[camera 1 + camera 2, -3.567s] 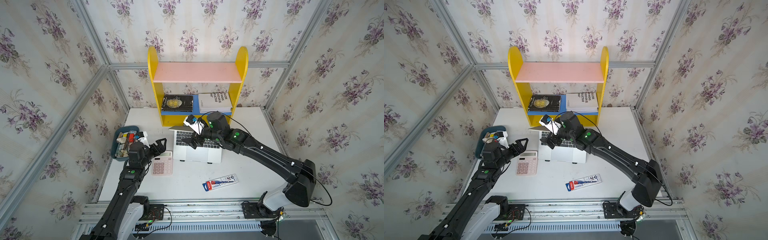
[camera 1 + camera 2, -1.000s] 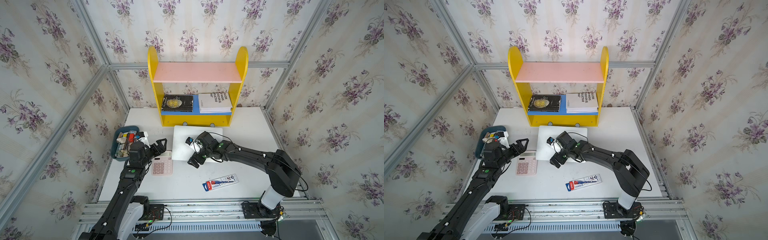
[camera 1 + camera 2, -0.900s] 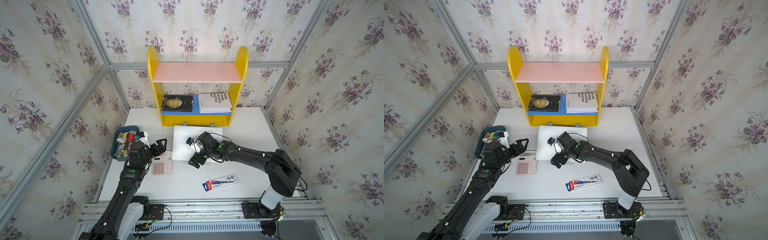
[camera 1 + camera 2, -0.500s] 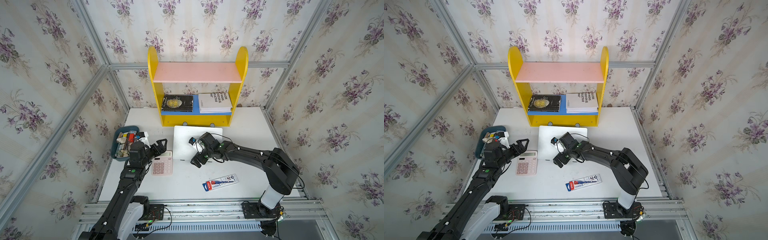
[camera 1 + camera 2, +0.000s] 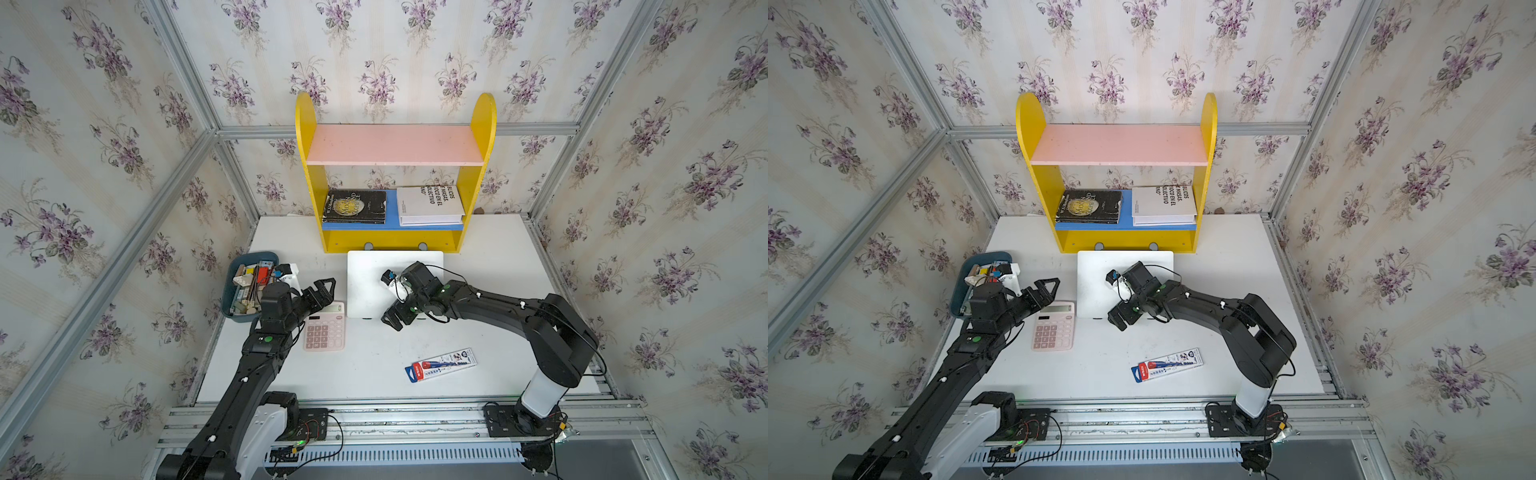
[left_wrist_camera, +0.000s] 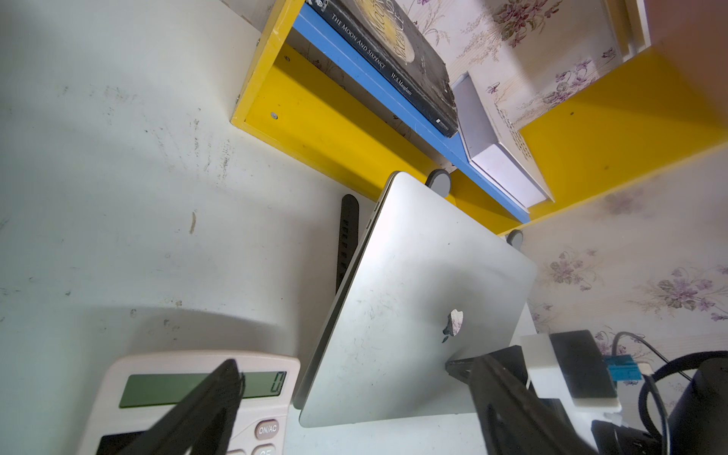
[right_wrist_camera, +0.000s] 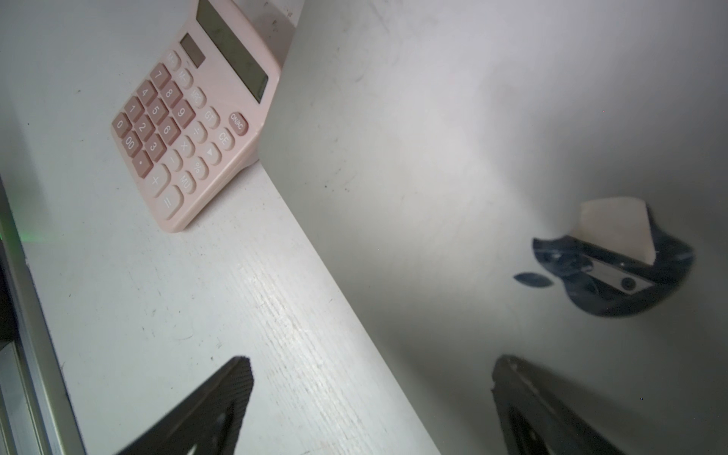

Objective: Close the laptop lid and set it aside
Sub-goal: Close the lid of the laptop, then pick up the laptop from the computer stand.

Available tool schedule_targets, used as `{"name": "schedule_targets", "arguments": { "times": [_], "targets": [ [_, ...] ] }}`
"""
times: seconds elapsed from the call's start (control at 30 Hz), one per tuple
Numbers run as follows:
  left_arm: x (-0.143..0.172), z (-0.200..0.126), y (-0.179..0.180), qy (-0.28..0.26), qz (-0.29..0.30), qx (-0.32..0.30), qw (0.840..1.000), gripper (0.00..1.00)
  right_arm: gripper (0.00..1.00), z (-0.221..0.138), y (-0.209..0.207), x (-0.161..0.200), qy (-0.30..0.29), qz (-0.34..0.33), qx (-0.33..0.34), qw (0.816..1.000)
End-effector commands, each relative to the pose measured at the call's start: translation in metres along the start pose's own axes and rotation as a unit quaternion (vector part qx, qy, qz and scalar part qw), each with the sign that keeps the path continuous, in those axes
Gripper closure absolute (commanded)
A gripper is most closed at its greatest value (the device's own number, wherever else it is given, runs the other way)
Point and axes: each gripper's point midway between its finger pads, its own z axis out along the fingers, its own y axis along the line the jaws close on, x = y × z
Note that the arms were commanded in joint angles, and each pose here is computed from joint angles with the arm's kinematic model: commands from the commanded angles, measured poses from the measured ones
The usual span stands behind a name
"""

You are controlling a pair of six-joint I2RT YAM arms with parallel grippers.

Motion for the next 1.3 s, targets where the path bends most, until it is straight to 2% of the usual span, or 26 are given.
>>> {"name": "schedule_targets", "arguments": {
  "times": [0.0,0.27,0.53,0.63,0.87,1.0,1.27],
  "targets": [
    [-0.003,0.002,-0.01,-0.002,0.004,0.028,1.0,0.07,0.0,0.001,-0.008,0.005,0.008,0.014,0.016,1.0],
    [0.003,0.015,-0.016,0.025,-0.003,0.055,0.998,0.07,0.0,-0.018,-0.007,-0.006,-0.028,0.02,0.017,0.999],
    [0.014,0.036,-0.022,0.061,-0.004,0.08,0.995,0.12,0.0,-0.067,-0.03,-0.028,-0.13,0.08,0.017,0.988],
    [0.02,0.044,-0.025,0.075,0.004,0.086,0.993,0.14,0.0,-0.086,-0.049,-0.032,-0.175,0.126,0.014,0.976],
    [0.031,0.059,-0.025,0.096,0.018,0.086,0.991,0.15,0.01,-0.124,-0.094,-0.018,-0.27,0.237,-0.011,0.933],
    [0.036,0.066,-0.021,0.104,0.022,0.083,0.991,0.15,0.01,-0.125,-0.102,0.0,-0.294,0.279,-0.033,0.914],
    [0.048,0.077,-0.015,0.114,0.038,0.083,0.989,0.13,0.02,-0.115,-0.106,0.024,-0.313,0.322,-0.079,0.89]
  ]
}}
